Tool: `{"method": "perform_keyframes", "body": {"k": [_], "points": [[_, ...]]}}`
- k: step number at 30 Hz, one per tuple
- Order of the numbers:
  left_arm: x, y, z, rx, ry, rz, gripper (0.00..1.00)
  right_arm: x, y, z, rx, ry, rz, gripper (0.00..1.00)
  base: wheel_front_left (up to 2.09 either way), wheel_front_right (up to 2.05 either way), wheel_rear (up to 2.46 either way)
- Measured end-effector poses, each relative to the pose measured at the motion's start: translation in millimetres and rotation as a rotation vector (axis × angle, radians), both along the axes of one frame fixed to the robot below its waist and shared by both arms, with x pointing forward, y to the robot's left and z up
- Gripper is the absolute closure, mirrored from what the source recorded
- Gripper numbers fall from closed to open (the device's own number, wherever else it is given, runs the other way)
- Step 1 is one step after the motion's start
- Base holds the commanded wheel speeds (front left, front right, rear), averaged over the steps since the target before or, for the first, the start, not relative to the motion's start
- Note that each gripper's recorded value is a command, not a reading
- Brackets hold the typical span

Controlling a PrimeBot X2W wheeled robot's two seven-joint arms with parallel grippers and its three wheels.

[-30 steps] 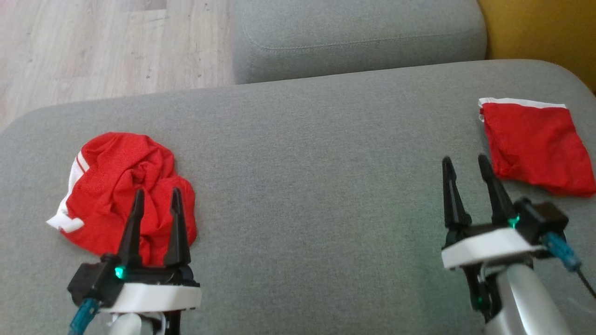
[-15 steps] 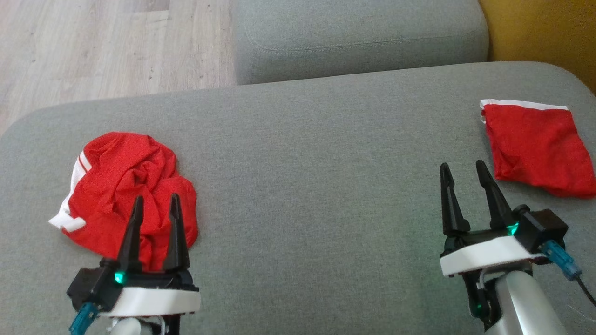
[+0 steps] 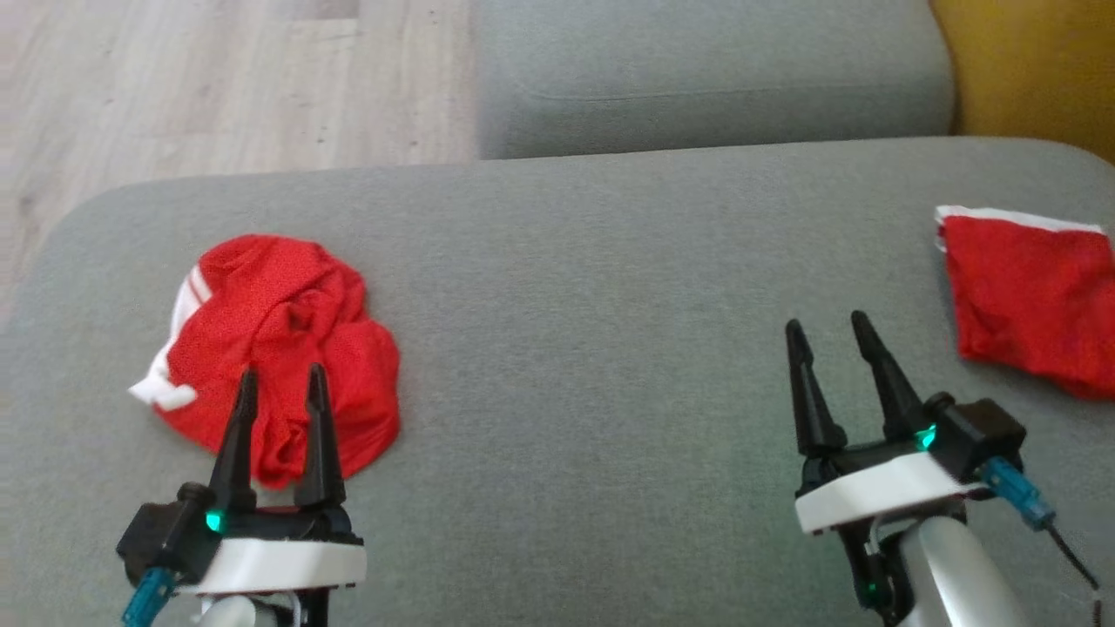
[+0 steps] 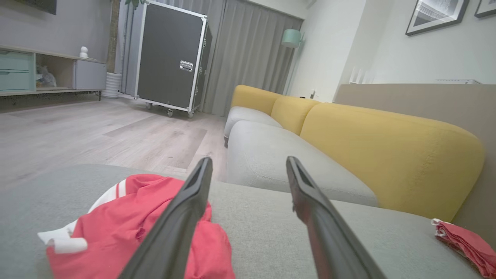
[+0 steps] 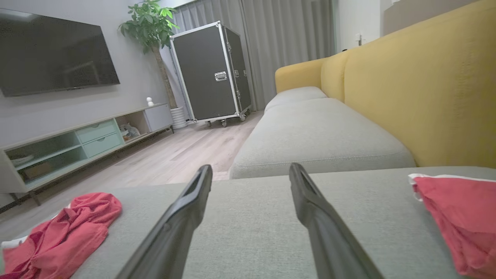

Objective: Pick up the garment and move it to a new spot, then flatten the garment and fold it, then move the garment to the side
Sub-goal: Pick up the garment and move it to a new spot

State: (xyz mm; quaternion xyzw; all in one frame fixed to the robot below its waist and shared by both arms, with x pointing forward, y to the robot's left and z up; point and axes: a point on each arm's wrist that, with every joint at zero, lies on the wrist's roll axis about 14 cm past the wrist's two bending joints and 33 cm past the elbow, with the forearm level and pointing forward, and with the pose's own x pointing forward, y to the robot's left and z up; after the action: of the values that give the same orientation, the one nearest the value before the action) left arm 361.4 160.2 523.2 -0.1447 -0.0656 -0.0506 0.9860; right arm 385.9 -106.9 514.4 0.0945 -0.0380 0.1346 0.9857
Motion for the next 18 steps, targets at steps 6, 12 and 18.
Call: {"method": "perform_keyframes", "body": {"k": [6, 12, 18], "points": [[-16, 25, 3, 0.014, -0.011, 0.078, 0.00, -5, 37, -5, 0.010, 0.017, 0.109, 0.00, 0.00, 0.00, 0.00], [-45, 55, -7, 0.020, 0.016, 0.180, 0.00, -9, 76, -3, 0.024, 0.022, 0.223, 0.00, 0.00, 0.00, 0.00], [-69, 83, -8, 0.018, 0.013, 0.273, 0.00, -19, 110, -5, 0.029, 0.036, 0.328, 0.00, 0.00, 0.00, 0.00]]}}
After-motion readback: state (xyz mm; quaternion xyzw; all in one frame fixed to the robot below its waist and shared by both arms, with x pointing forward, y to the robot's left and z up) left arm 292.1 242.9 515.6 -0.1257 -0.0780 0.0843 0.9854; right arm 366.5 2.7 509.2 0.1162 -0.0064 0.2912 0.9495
